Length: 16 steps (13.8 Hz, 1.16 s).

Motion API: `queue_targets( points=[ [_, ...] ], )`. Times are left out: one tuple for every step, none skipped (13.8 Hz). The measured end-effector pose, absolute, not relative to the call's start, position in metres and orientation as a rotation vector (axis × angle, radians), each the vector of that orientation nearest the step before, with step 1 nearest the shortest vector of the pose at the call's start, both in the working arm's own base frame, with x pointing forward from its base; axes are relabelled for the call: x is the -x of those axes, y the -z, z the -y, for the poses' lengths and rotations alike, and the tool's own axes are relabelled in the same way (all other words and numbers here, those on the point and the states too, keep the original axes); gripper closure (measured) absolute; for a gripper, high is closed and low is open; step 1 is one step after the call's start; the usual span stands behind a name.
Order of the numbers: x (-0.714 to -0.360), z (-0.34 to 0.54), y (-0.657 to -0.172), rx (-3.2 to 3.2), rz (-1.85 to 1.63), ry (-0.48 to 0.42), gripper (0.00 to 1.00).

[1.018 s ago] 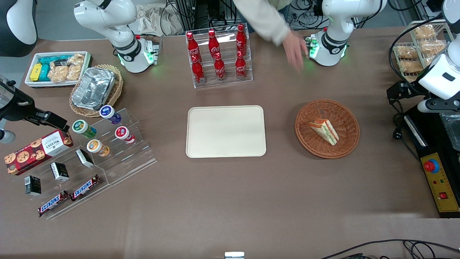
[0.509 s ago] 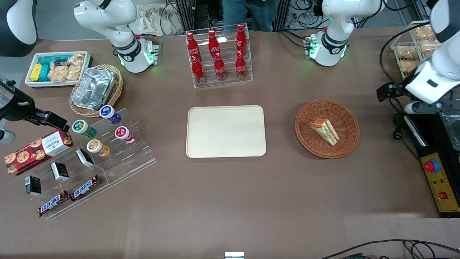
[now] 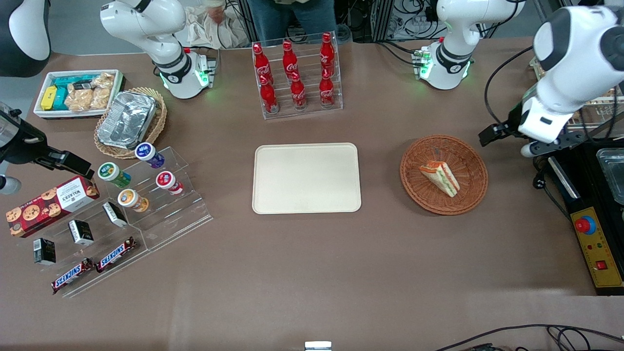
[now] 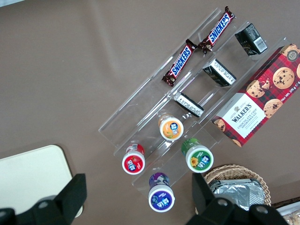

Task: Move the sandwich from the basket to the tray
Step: 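Move the left gripper from rest toward the wicker basket, then lower the open left gripper over the wrapped sandwich in the basket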

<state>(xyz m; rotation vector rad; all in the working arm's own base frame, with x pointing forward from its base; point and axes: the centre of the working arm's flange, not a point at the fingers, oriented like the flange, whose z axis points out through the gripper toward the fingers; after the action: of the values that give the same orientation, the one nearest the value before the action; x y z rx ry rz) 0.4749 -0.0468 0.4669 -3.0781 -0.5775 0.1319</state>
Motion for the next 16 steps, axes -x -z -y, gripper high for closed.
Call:
queue_targets(
  points=[
    [-0.476,0.056,-0.458,3.044,0.649,-0.138,0.00],
    [-0.479,0.066,-0.447,3.012,0.719,-0.146,0.00],
    [-0.483,0.075,-0.435,2.989,0.775,-0.148,0.00],
    [-0.489,0.084,-0.420,2.972,0.827,-0.147,0.00],
    [-0.494,0.092,-0.404,2.956,0.876,-0.150,0.00],
    [-0.499,0.098,-0.389,2.941,0.916,-0.156,0.00],
    [-0.502,0.103,-0.377,2.928,0.944,-0.167,0.00],
    [-0.504,0.106,-0.366,2.919,0.964,-0.177,0.00],
    [-0.506,0.107,-0.357,2.912,0.980,-0.183,0.00],
    [-0.507,0.107,-0.348,2.903,0.994,-0.197,0.00],
    [-0.509,0.108,-0.339,2.895,1.006,-0.209,0.00],
    [-0.510,0.108,-0.331,2.888,1.020,-0.214,0.00],
    [-0.511,0.109,-0.324,2.883,1.032,-0.217,0.00],
    [-0.512,0.109,-0.317,2.882,1.040,-0.217,0.00],
    [-0.510,0.109,-0.311,2.881,1.046,-0.214,0.00],
    [-0.509,0.109,-0.305,2.885,1.051,-0.205,0.01]
  ],
)
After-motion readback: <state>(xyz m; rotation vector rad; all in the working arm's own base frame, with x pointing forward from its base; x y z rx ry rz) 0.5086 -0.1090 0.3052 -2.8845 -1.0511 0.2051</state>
